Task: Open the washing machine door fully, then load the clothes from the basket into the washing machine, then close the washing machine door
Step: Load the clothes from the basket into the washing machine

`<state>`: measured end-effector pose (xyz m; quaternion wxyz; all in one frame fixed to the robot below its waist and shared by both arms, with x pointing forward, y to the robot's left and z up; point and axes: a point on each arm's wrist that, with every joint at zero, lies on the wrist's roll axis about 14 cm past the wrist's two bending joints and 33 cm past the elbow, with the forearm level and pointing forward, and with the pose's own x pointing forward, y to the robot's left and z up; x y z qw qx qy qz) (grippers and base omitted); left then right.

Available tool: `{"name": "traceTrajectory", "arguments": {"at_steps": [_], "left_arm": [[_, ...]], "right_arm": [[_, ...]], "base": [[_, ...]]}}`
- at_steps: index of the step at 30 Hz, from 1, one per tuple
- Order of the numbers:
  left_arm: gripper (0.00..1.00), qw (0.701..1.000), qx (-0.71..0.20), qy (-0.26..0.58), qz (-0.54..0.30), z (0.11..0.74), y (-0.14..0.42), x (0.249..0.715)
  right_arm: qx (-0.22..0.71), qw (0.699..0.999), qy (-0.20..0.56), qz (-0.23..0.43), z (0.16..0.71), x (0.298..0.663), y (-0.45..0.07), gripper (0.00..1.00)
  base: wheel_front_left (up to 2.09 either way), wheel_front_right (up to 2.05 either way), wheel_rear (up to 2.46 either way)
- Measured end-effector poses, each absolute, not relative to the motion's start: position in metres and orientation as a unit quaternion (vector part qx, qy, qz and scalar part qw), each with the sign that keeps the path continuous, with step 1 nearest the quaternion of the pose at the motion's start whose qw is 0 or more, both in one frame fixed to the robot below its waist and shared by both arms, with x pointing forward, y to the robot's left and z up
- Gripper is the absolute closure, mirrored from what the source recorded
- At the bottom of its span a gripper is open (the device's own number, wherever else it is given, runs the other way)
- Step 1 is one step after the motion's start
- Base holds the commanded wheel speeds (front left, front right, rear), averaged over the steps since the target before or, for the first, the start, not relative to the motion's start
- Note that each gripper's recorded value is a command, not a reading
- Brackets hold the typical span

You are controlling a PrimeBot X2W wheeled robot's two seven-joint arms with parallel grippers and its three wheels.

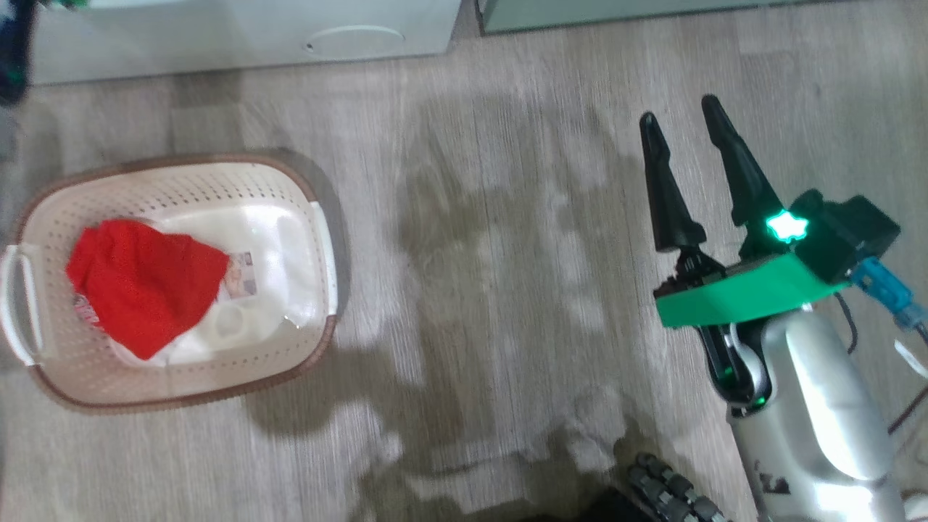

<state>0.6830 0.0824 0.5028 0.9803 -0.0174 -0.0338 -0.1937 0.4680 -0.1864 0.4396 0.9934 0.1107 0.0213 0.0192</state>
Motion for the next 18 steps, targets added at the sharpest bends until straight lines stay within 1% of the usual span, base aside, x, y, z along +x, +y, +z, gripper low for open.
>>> {"name": "traceTrajectory", "arguments": {"at_steps": [12, 18], "left_arm": [[0.0, 0.981, -0.023, -0.054, -0.182, 0.524, 0.083, 0.626], [0.0, 0.983, -0.037, -0.055, -0.172, 0.53, 0.087, 0.592]], "right_arm": [[0.105, 0.994, -0.004, 0.027, 0.467, 0.452, -0.181, 0.0], [0.105, 0.994, -0.011, 0.026, 0.477, 0.437, -0.18, 0.0]], "base": [[0.0, 0.0, 0.0], [0.0, 0.0, 0.0]]}}
